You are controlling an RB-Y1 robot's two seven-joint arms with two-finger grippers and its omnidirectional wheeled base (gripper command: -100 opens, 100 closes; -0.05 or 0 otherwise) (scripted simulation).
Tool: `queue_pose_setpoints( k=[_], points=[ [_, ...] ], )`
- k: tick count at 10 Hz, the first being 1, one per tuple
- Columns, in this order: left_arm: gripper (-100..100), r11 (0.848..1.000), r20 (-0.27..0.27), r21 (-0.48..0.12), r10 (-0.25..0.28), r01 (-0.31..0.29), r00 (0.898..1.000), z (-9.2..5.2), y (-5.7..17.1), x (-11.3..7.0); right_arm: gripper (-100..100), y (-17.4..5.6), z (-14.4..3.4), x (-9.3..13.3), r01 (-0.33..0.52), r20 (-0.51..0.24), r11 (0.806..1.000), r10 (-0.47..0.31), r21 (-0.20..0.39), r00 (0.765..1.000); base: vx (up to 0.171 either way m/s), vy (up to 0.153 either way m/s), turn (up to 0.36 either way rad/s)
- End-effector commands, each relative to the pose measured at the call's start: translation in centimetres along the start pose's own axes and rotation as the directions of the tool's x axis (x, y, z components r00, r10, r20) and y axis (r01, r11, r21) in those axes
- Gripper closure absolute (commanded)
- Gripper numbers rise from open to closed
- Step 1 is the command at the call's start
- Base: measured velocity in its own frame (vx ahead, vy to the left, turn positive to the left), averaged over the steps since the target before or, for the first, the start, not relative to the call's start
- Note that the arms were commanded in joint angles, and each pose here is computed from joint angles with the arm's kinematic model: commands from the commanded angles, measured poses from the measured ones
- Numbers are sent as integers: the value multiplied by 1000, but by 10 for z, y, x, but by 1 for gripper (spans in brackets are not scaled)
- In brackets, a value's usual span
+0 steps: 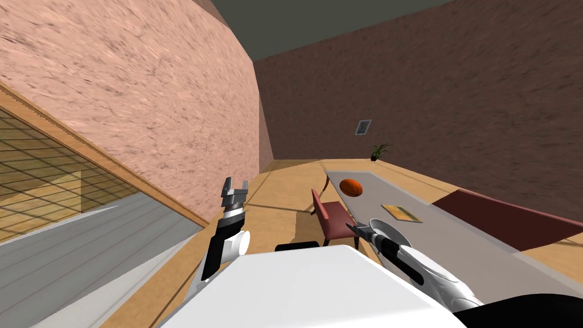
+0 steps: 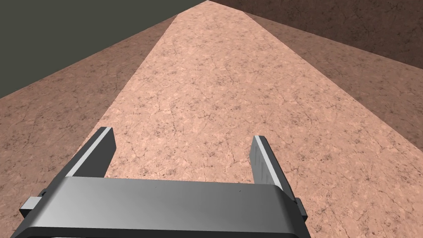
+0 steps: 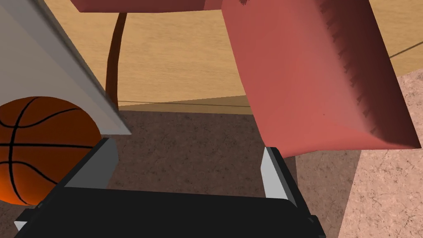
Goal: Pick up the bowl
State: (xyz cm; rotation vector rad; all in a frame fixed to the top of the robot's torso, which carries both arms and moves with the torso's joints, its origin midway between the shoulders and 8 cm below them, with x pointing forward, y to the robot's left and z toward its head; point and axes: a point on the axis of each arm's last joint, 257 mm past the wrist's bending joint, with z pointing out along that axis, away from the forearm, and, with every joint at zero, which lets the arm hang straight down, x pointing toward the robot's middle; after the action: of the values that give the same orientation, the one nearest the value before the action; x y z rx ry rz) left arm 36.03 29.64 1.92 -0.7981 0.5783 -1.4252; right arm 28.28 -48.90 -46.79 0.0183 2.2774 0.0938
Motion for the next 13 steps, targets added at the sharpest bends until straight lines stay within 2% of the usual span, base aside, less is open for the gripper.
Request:
queue_pose_setpoints(
  k=[1,2,3,4,5,6,8,9,11,13],
  points=[
    [0,1000,0,0,0,0,1000,0,0,0,-100,-18,-6,19,16,-51,999,-15,30,999,15,7,89],
    [0,1000,0,0,0,0,1000,0,0,0,-100,-36,-15,37,63,-110,997,-57,51,992,21,12,138],
    [0,1000,0,0,0,0,1000,0,0,0,-100,-39,-17,41,61,-117,997,-54,57,992,18,8,92],
    [0,1000,0,0,0,0,1000,0,0,0,-100,-59,-28,60,103,-181,992,-87,80,980,20,8,140],
    [0,1000,0,0,0,0,1000,0,0,0,-100,-59,-28,60,103,-181,992,-87,80,980,14,3,100],
    [0,1000,0,0,0,0,1000,0,0,0,-100,-77,-40,75,144,-236,985,-118,95,965,15,7,171],
    [0,1000,0,0,0,0,1000,0,0,0,-100,-79,-41,78,142,-241,985,-115,99,964,12,1,20],
    [0,1000,0,0,0,0,1000,0,0,0,-100,-96,-54,90,180,-292,977,-141,111,946,11,8,145],
    [0,1000,0,0,0,0,1000,0,0,0,-100,-98,-56,93,178,-299,977,-136,117,944,11,0,37],
    [0,1000,0,0,0,0,1000,0,0,0,-100,-131,-84,118,241,-396,961,-169,138,902,20,8,152]
  ],
)
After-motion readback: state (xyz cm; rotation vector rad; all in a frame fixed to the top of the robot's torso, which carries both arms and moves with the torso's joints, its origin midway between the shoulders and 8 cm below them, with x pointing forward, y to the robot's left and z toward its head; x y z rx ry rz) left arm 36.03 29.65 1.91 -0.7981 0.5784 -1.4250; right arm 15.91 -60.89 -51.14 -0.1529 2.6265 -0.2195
